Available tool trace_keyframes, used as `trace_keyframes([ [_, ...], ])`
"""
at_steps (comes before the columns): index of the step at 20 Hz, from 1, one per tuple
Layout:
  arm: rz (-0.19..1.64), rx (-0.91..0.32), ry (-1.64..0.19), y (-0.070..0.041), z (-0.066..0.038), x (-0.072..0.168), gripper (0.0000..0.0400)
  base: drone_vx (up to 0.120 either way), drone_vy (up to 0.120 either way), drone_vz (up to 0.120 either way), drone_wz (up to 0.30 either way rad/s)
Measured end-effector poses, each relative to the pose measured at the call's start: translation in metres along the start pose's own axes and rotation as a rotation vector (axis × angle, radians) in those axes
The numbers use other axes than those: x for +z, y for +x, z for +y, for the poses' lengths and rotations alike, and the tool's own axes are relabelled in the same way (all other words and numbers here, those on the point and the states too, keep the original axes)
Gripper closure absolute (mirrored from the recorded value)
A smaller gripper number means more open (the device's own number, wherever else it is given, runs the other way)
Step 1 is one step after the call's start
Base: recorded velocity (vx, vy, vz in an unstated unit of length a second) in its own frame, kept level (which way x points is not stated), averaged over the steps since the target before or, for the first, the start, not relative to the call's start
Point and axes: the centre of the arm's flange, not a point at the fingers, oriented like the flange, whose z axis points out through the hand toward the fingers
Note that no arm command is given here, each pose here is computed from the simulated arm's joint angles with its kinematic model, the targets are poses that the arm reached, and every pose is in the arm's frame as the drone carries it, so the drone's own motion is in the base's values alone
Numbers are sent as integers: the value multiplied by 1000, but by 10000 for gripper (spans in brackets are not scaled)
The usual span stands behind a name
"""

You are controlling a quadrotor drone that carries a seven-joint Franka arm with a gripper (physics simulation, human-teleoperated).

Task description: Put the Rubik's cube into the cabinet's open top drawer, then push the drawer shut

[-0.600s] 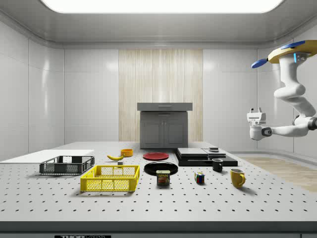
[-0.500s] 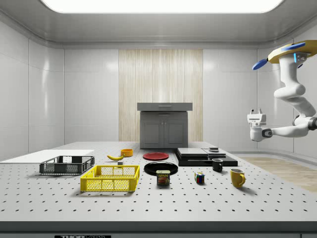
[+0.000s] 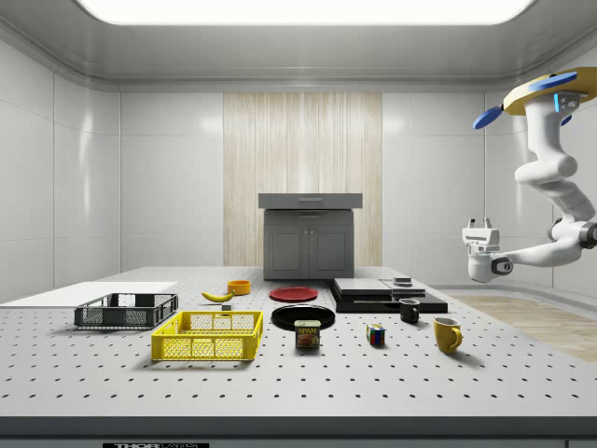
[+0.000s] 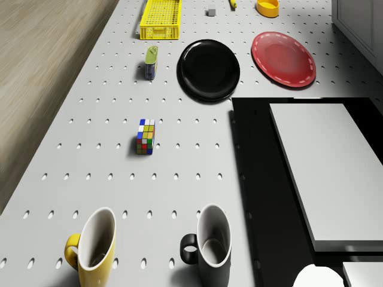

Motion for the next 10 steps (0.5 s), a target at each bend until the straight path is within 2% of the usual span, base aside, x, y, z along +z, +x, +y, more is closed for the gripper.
trace_keyframes([
  [10, 6, 0, 5, 1, -1, -17, 0, 120, 120, 0, 0],
])
